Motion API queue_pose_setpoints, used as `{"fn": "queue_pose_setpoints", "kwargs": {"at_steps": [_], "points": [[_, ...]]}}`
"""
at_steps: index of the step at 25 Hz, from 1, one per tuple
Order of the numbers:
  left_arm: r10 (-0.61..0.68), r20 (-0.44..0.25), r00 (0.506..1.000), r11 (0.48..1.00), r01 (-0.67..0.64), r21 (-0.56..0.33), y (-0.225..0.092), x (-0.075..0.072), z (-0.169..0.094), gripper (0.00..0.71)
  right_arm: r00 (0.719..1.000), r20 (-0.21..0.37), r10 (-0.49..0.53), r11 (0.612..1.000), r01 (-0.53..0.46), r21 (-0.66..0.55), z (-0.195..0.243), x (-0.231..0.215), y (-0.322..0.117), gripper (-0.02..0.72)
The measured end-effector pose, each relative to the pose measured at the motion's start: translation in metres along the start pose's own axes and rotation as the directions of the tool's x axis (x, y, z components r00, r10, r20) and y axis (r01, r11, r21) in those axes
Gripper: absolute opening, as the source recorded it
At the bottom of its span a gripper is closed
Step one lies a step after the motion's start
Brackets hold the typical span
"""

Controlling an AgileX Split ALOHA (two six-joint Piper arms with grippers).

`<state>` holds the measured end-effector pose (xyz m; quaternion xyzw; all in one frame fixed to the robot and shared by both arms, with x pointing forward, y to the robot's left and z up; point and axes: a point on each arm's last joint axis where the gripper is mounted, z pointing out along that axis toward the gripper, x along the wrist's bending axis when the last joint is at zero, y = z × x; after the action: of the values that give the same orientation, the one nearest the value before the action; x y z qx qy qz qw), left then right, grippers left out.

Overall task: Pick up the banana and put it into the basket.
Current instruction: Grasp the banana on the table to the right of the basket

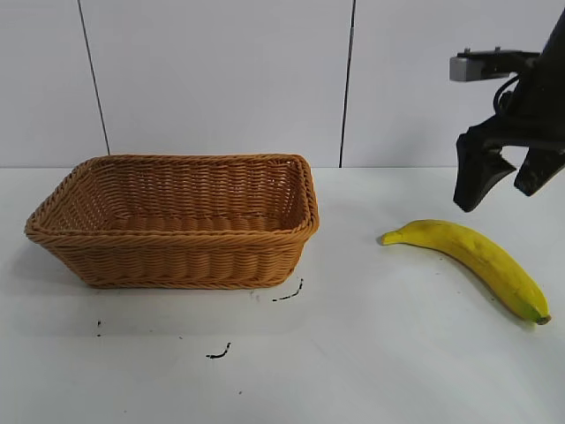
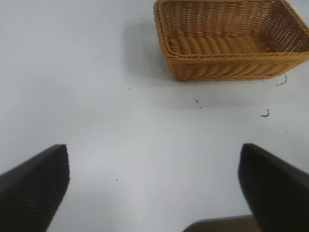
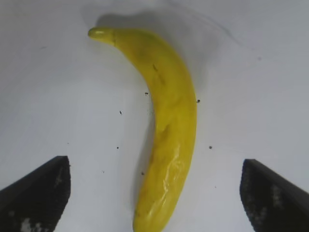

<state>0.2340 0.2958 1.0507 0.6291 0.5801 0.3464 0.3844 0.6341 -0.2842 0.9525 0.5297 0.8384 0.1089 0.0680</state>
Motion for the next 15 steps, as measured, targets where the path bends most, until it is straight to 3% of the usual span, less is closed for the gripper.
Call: {"fn": "queue_pose_setpoints", "kwargs": {"at_steps": [8, 15], "points": [[0.0, 0.0, 1.0, 1.0, 0.0, 0.0, 0.0, 0.0, 0.0, 0.69, 0.998, -0.007, 0.06, 0.997, -0.059, 0.052, 0.056, -0.002, -0.003, 0.66], [0.0, 0.0, 1.0, 1.0, 0.0, 0.0, 0.0, 0.0, 0.0, 0.69, 0.994, 0.023, 0.11, 0.992, -0.112, 0.06, 0.066, -0.006, -0.004, 0.631]]}}
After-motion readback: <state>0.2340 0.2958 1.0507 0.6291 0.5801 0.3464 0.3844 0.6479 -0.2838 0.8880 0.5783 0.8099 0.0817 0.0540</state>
